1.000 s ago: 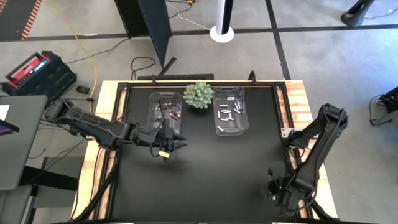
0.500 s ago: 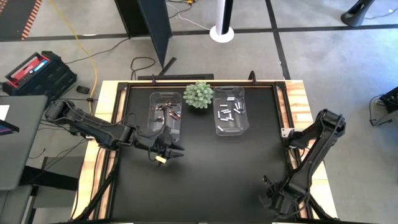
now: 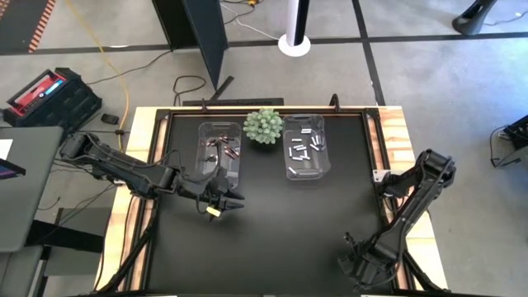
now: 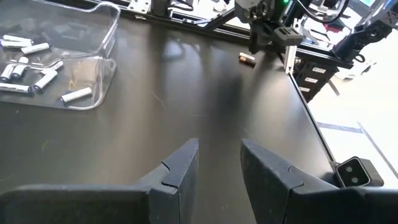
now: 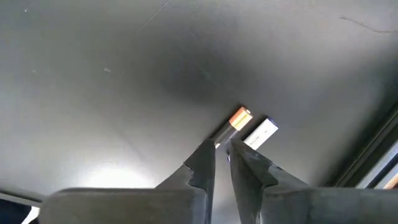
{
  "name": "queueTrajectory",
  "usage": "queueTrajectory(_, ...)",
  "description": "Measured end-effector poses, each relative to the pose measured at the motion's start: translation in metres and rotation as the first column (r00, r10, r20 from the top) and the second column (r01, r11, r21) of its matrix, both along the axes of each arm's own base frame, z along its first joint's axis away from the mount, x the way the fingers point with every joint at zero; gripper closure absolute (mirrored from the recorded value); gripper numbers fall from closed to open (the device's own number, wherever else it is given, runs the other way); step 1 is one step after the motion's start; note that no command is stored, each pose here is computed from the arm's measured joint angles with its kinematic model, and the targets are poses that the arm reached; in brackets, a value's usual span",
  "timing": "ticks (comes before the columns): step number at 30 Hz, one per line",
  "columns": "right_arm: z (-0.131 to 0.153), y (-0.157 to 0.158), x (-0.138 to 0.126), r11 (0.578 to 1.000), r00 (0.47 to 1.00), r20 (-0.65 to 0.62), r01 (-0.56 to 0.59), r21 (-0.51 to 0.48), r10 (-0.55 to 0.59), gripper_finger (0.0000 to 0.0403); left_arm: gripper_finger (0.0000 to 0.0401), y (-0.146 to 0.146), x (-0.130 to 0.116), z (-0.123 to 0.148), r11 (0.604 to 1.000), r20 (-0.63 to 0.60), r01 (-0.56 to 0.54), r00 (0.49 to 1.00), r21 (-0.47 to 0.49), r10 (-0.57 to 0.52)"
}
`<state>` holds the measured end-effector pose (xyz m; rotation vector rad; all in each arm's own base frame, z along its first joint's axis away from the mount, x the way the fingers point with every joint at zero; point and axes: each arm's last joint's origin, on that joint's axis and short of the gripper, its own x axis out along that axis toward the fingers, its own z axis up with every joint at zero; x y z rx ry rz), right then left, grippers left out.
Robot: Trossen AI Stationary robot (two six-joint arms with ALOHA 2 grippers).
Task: Sort batteries
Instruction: Put the black-brown battery into the left transparent bin
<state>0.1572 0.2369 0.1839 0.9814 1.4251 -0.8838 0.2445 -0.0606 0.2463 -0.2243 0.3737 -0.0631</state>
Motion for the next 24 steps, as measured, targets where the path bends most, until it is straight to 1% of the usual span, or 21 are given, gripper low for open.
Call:
queueTrajectory(4, -0.0020, -0.0003, -0.0002, 1.000, 1.000, -0.005, 0.000, -0.009, 0.000, 0.0310, 0.0285, 0.0001, 0.0000, 0.0000, 1.000, 0.001, -0.002, 1.000, 0.005, 0.002)
queueTrajectory(9, -0.0022, -0.0019, -0.0013, 1.000, 1.000, -0.016, 0.000, -0.025, 0.000, 0.0266, 0.0285, 0.0002, 0.0000, 0.0000, 1.000, 0.002, 0.002, 1.000, 0.015, -0.002)
queueTrajectory(11, -0.0022, -0.0016, -0.0011, 1.000, 1.000, -0.013, -0.017, -0.021, 0.017, 0.0249, 0.0285, 0.0002, 0.0000, 0.0000, 1.000, 0.003, 0.005, 1.000, 0.025, -0.006)
queueTrajectory(16, -0.0022, -0.0014, -0.0009, 0.992, 0.992, -0.004, -0.128, -0.017, 0.128, 0.0219, 0.0285, 0.0006, 0.0001, 0.0000, 1.000, 0.004, 0.000, 1.000, 0.028, 0.000)
queueTrajectory(20, -0.0021, 0.0001, 0.0001, 0.980, 0.980, 0.015, -0.199, -0.003, 0.199, 0.0212, 0.0285, 0.0006, 0.0001, 0.0001, 1.000, 0.004, -0.001, 1.000, 0.027, 0.001)
queueTrajectory(22, -0.0020, 0.0023, 0.0017, 0.963, 0.962, 0.043, -0.271, 0.014, 0.270, 0.0212, 0.0285, 0.0006, 0.0001, 0.0001, 1.000, 0.003, -0.003, 1.000, 0.020, 0.003)
queueTrajectory(24, -0.0018, 0.0040, 0.0029, 0.934, 0.933, 0.070, -0.356, 0.023, 0.354, 0.0213, 0.0285, 0.0006, 0.0001, 0.0001, 1.000, 0.003, -0.005, 1.000, 0.013, 0.005)
